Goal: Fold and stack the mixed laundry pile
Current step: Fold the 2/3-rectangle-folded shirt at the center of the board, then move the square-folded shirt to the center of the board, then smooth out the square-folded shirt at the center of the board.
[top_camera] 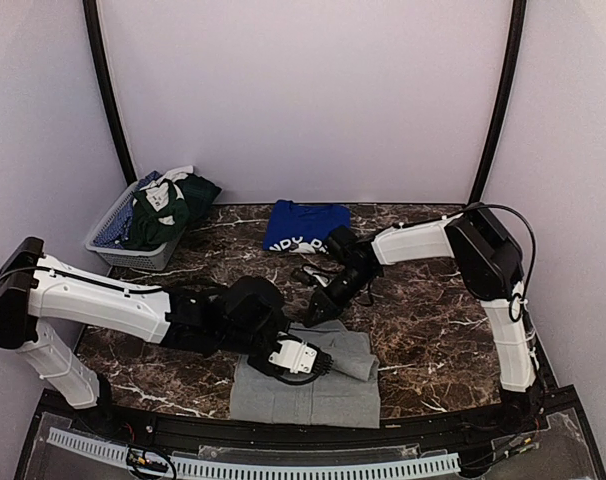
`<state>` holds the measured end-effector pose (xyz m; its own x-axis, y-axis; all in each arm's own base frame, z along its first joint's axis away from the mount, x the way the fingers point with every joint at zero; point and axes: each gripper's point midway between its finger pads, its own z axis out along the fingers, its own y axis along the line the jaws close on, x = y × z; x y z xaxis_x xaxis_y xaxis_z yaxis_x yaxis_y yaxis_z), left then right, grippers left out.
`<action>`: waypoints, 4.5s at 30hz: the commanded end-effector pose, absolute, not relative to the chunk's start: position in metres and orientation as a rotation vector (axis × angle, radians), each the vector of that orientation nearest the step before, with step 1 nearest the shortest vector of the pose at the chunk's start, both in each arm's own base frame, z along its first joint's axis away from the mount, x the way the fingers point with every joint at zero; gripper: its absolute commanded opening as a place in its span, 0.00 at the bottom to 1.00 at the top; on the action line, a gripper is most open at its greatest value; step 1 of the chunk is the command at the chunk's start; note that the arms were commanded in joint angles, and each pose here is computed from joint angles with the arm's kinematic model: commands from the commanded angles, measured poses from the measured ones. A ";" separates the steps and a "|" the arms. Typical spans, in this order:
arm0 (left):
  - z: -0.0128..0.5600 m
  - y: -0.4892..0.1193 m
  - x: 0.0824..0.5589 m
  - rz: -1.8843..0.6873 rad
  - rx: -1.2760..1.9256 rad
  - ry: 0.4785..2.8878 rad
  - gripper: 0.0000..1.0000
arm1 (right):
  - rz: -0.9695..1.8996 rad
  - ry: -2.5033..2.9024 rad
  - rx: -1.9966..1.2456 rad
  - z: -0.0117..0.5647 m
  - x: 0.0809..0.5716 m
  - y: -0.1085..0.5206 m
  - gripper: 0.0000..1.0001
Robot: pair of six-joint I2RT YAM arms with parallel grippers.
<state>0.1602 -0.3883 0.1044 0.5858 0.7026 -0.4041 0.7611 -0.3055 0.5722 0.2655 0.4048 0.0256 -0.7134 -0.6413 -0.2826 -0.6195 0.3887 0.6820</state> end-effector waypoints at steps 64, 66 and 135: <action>0.123 -0.278 0.209 -0.914 0.332 2.541 0.90 | -0.938 -2.945 1.189 0.089 0.213 0.302 0.66; 0.115 -0.278 0.211 -0.917 0.310 2.568 0.86 | -0.907 -2.937 1.192 0.082 0.210 0.302 0.59; 0.135 -0.358 0.170 -1.713 0.645 2.340 0.99 | -1.815 -2.544 0.770 0.155 0.159 0.399 0.99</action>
<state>0.1705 -0.3498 0.1386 -0.8919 0.2366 -0.3854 0.4444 0.3008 -0.8438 0.1562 0.3820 0.1534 -0.8808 -0.3490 -0.3199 -0.4313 0.3129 0.8462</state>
